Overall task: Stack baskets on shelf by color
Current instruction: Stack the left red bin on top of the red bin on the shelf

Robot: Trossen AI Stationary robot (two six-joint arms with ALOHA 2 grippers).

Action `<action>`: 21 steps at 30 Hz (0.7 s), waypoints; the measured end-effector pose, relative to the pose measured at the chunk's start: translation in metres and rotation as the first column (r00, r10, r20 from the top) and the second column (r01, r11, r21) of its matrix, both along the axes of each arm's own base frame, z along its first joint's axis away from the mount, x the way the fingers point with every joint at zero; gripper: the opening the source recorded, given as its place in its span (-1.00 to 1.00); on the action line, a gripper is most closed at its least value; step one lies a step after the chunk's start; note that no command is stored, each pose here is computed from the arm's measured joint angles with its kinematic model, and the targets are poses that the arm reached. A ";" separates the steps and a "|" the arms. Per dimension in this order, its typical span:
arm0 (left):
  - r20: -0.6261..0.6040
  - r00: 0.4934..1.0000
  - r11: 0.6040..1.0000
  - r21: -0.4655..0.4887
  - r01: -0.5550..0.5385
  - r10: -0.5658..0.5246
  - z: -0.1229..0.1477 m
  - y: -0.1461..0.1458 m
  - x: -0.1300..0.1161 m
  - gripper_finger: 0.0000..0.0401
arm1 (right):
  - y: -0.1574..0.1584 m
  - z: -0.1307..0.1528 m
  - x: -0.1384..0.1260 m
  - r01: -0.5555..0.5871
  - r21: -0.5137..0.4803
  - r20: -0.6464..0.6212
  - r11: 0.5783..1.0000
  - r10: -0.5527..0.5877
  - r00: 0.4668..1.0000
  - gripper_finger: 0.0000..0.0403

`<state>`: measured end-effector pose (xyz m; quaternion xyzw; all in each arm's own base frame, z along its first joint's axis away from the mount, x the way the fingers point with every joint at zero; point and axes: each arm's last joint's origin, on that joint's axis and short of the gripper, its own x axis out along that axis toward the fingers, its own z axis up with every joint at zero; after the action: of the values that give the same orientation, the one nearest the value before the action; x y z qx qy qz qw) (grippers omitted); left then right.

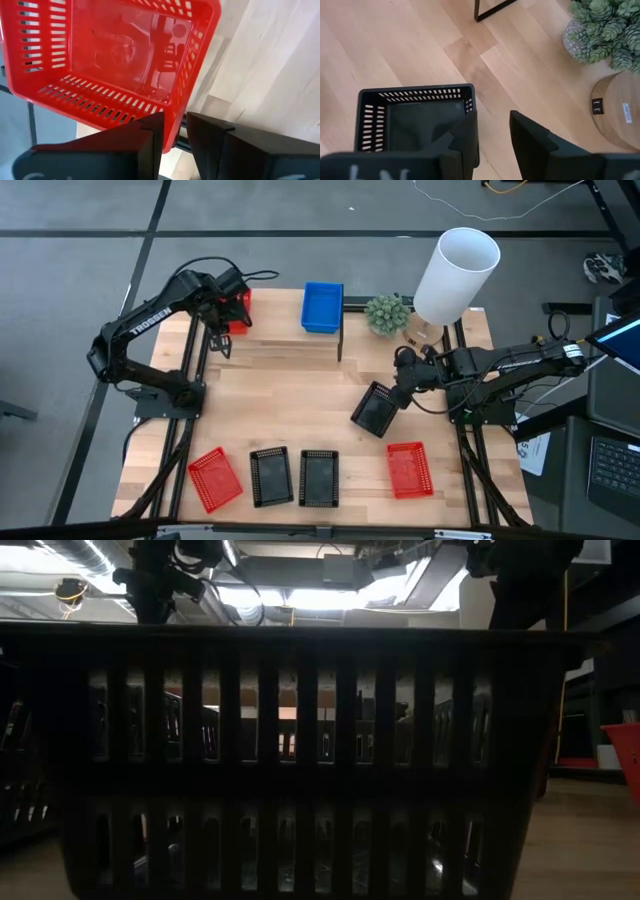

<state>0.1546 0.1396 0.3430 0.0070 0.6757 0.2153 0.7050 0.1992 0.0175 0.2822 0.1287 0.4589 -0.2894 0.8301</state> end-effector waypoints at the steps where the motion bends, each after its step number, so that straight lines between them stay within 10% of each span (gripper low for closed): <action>1: 0.001 1.000 1.000 0.000 -0.002 0.002 0.000 0.000 0.000 -0.63 | 0.000 0.000 0.000 0.004 0.010 0.002 1.000 -0.004 1.000 -0.43; 13: 0.063 0.997 0.998 0.052 0.044 -0.047 0.006 -0.004 0.012 -0.63 | 0.000 0.000 0.000 0.007 0.013 0.003 1.000 -0.007 1.000 -0.43; 21: 0.305 0.952 0.999 0.053 -0.005 -0.011 0.077 -0.040 0.012 -0.63 | 0.000 0.000 0.000 0.009 0.022 0.004 1.000 -0.009 1.000 -0.43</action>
<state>0.1666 0.0994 0.4199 -0.0066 0.5527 0.2304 0.8008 0.1992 0.0179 0.2820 0.1407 0.4597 -0.2879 0.8282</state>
